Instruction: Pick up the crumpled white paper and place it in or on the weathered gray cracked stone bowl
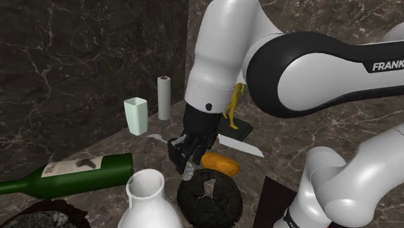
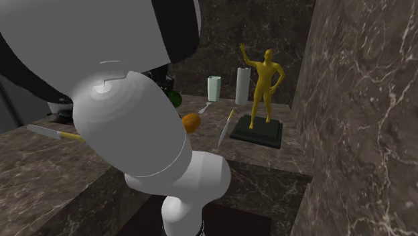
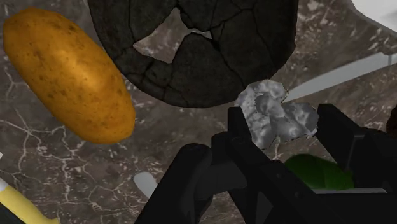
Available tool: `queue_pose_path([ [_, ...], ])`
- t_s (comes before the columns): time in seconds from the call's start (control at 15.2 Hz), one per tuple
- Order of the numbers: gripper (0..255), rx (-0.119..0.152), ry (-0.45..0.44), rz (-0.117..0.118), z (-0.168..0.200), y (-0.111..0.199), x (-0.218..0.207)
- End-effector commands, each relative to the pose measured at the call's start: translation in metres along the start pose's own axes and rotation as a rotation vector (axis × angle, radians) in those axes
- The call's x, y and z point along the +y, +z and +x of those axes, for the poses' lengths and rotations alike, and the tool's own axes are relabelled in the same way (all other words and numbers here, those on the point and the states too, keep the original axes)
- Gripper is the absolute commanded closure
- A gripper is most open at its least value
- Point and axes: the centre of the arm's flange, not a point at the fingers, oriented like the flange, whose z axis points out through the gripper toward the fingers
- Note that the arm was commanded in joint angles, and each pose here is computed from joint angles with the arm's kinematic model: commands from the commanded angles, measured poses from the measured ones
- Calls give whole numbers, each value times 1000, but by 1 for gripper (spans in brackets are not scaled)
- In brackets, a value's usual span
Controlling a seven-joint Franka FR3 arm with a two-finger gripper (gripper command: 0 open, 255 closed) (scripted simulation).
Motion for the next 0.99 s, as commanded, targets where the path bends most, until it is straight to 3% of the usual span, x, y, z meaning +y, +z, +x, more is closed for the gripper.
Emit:
queue_pose_path([
  [0.0, 255, 0, 1, 1, -27, -3, 11],
  [0.2, 255, 0, 1, 1, -55, -6, 23],
  [0.79, 255, 0, 1, 1, -60, 46, 28],
  [0.92, 255, 0, 1, 1, -60, 46, 28],
])
